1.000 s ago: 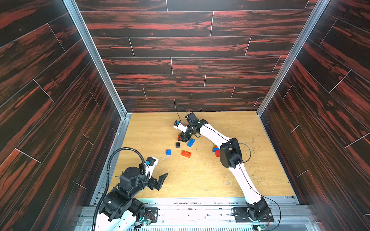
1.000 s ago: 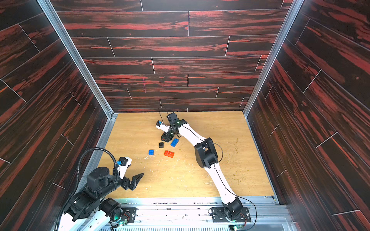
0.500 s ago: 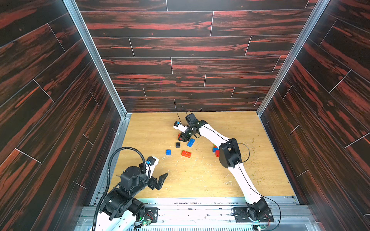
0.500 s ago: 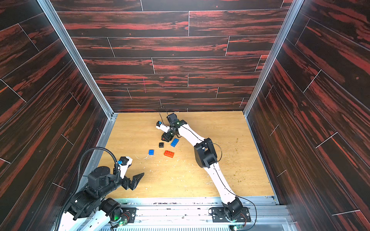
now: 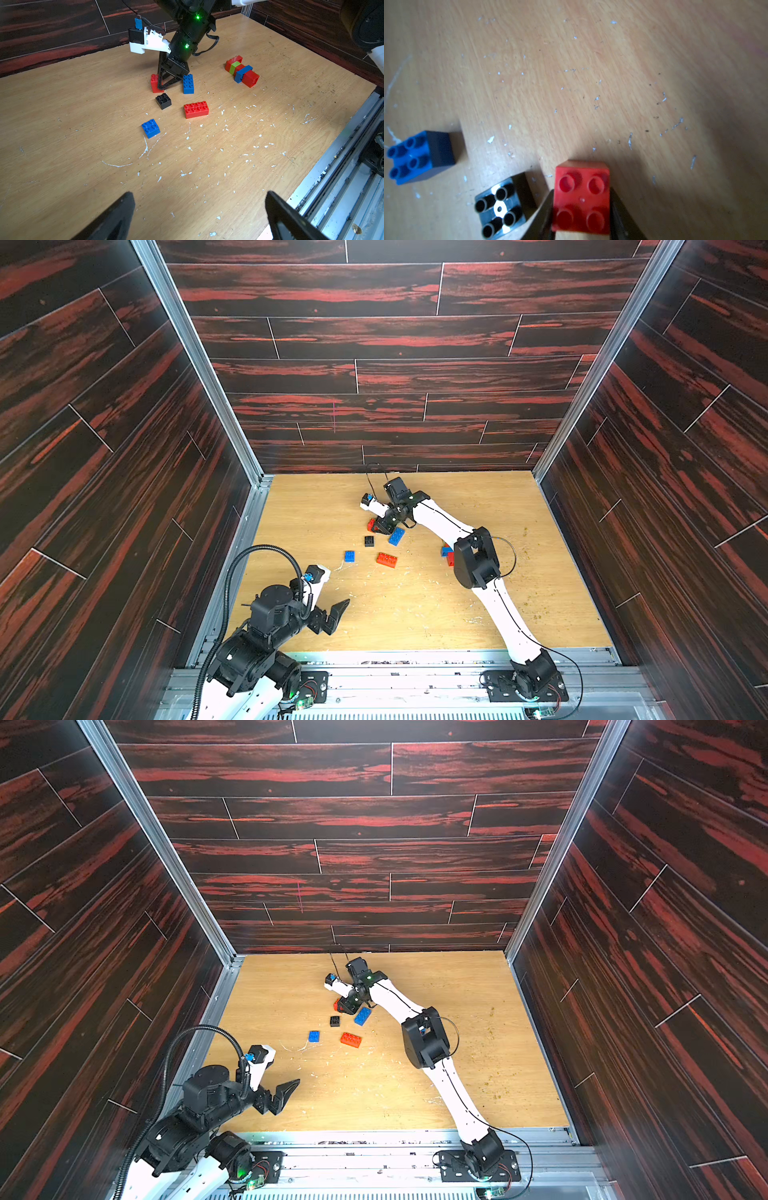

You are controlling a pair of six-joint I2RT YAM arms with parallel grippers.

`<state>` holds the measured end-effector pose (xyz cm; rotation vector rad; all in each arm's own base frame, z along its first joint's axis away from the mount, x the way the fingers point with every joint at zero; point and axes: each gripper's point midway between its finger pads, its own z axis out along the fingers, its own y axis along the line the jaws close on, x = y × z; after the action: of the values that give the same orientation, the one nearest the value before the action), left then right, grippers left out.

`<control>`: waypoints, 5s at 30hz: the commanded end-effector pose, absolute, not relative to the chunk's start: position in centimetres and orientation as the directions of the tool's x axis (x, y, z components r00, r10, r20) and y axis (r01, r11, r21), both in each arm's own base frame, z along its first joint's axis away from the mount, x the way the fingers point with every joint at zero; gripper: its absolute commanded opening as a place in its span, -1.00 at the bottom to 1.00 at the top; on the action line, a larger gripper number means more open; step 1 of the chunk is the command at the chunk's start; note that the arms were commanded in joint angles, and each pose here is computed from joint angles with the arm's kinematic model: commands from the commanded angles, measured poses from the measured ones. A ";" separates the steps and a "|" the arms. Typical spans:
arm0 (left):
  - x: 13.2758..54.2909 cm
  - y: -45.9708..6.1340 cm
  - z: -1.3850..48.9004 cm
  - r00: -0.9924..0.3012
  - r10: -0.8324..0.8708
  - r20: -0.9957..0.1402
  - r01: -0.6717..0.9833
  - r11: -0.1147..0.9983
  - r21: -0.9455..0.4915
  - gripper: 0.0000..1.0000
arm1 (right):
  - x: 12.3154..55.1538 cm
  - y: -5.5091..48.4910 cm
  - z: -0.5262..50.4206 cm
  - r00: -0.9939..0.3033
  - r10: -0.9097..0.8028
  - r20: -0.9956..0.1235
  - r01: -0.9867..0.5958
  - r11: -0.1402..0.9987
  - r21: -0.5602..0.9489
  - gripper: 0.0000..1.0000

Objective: Assemble the letter f with lego
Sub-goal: Pick up the lego brick from the center of the board, then place the lego brick at the center of the board, then pick up the lego brick from the center of the board.

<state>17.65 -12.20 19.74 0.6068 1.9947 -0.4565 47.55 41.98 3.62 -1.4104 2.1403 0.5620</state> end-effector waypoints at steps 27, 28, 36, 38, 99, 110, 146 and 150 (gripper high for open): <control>17.4 -13.0 19.2 -0.425 0.232 -0.875 0.619 0.780 -0.094 1.00 | 40.3 38.6 12.0 -0.401 -0.687 -0.606 -0.887 0.457 0.068 -0.55; 17.4 -13.0 19.1 -0.426 0.232 -0.874 0.620 0.779 -0.095 1.00 | 39.6 38.3 12.1 -0.393 -0.696 -0.601 -0.893 0.445 0.068 -0.55; 17.3 -13.3 19.0 -0.432 0.233 -0.871 0.629 0.770 -0.105 1.00 | 33.6 36.1 13.5 -0.312 -0.718 -0.623 -0.933 0.355 0.058 -0.54; 17.3 -13.3 19.0 -0.433 0.233 -0.871 0.631 0.768 -0.108 1.00 | 32.1 35.5 13.6 -0.285 -0.720 -0.633 -0.945 0.321 0.060 -0.54; 17.2 -13.6 19.1 -0.437 0.225 -0.871 0.636 0.762 -0.123 1.00 | 21.5 35.6 2.6 0.028 -0.808 -0.589 -0.994 -0.087 0.072 -0.22; 17.2 -13.6 19.1 -0.437 0.225 -0.871 0.638 0.760 -0.123 1.00 | 21.5 35.6 2.6 -0.008 -0.825 -0.566 -0.993 -0.059 0.100 0.25; 17.2 -13.3 19.4 -0.424 0.218 -0.879 0.628 0.770 -0.112 1.00 | 31.5 37.9 9.2 -0.282 -0.884 -0.373 -0.959 0.267 0.094 0.27; 17.2 -13.2 19.4 -0.425 0.218 -0.878 0.627 0.771 -0.112 1.00 | 32.1 37.8 8.0 -0.299 -0.892 -0.340 -0.954 0.287 0.088 0.27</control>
<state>17.19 -13.29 19.43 0.6369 2.0025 -0.5376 32.28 38.45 9.05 -1.7012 2.2558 0.4343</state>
